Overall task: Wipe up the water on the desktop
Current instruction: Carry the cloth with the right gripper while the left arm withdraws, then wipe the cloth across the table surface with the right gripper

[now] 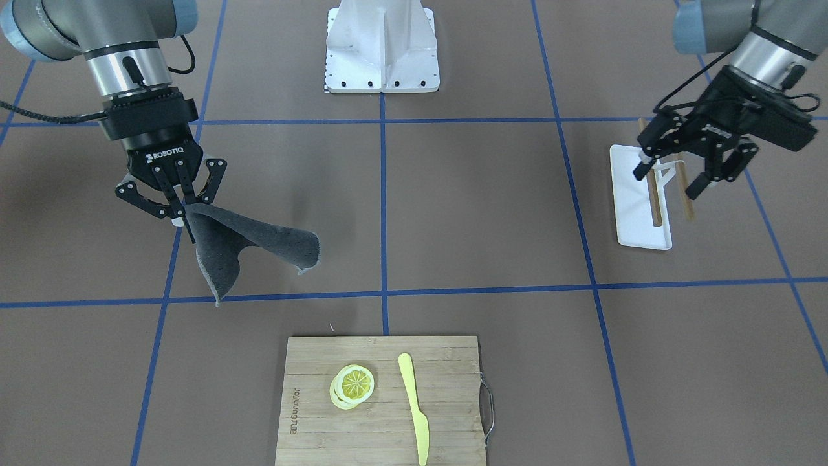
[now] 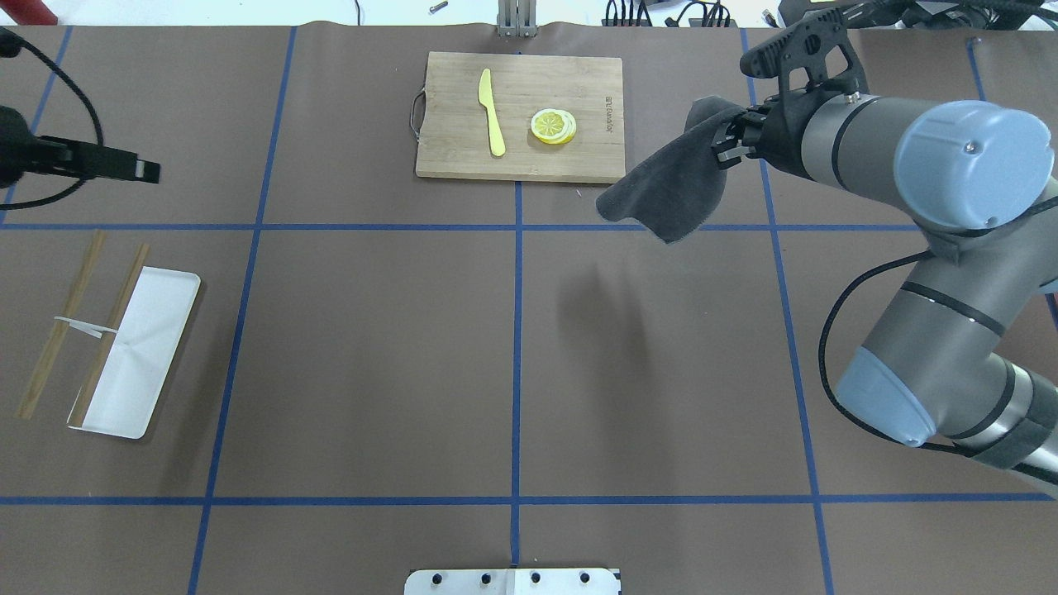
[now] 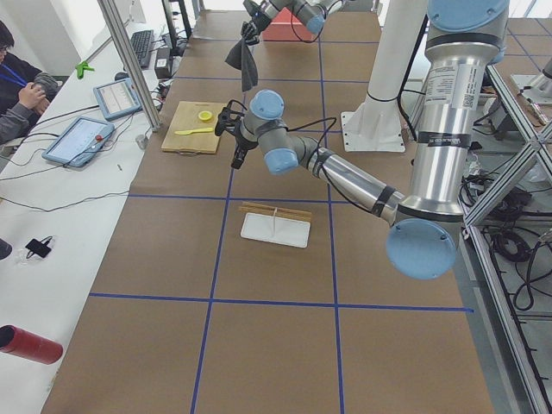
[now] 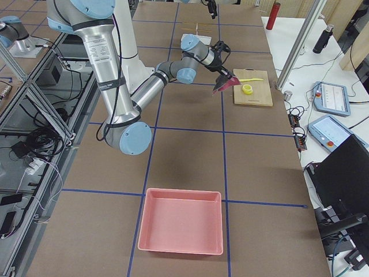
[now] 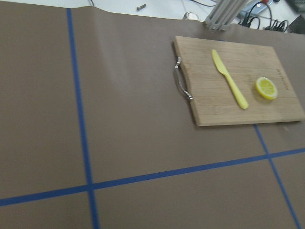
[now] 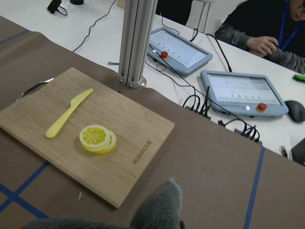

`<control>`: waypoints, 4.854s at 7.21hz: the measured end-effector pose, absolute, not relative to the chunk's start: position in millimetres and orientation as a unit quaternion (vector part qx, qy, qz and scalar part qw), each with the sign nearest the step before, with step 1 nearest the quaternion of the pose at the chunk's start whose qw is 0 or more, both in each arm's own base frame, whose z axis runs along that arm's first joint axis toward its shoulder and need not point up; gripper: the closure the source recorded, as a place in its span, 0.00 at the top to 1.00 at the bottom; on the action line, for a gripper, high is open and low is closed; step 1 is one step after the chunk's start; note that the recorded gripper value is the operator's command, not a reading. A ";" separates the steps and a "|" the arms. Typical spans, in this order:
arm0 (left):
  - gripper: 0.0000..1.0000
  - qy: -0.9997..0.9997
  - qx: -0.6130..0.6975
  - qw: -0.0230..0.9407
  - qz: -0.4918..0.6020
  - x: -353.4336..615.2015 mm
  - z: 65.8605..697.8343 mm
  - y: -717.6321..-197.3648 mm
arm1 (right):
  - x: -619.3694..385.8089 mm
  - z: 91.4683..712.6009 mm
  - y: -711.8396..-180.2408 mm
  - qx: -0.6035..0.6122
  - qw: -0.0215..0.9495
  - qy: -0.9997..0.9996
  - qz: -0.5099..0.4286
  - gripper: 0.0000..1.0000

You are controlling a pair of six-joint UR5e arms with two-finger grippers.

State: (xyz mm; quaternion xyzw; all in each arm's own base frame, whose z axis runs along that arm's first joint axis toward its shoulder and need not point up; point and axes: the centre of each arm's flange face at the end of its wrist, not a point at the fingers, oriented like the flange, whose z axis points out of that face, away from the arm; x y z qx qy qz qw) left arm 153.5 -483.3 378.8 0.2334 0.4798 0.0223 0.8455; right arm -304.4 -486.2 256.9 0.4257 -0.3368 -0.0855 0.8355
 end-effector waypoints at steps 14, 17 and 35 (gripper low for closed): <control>0.99 0.380 0.013 0.924 0.030 -114.3 629.8 -397.5 | -169.9 531.4 -390.0 0.171 0.944 -0.252 -0.125 0.00; 0.99 0.381 0.015 0.924 0.030 -114.3 629.3 -397.1 | -221.2 533.4 -440.0 0.171 0.951 -0.227 -0.125 0.00; 0.99 0.381 0.015 0.924 0.030 -114.1 629.2 -397.9 | -158.3 574.4 -348.6 0.107 0.969 -0.111 -0.191 0.00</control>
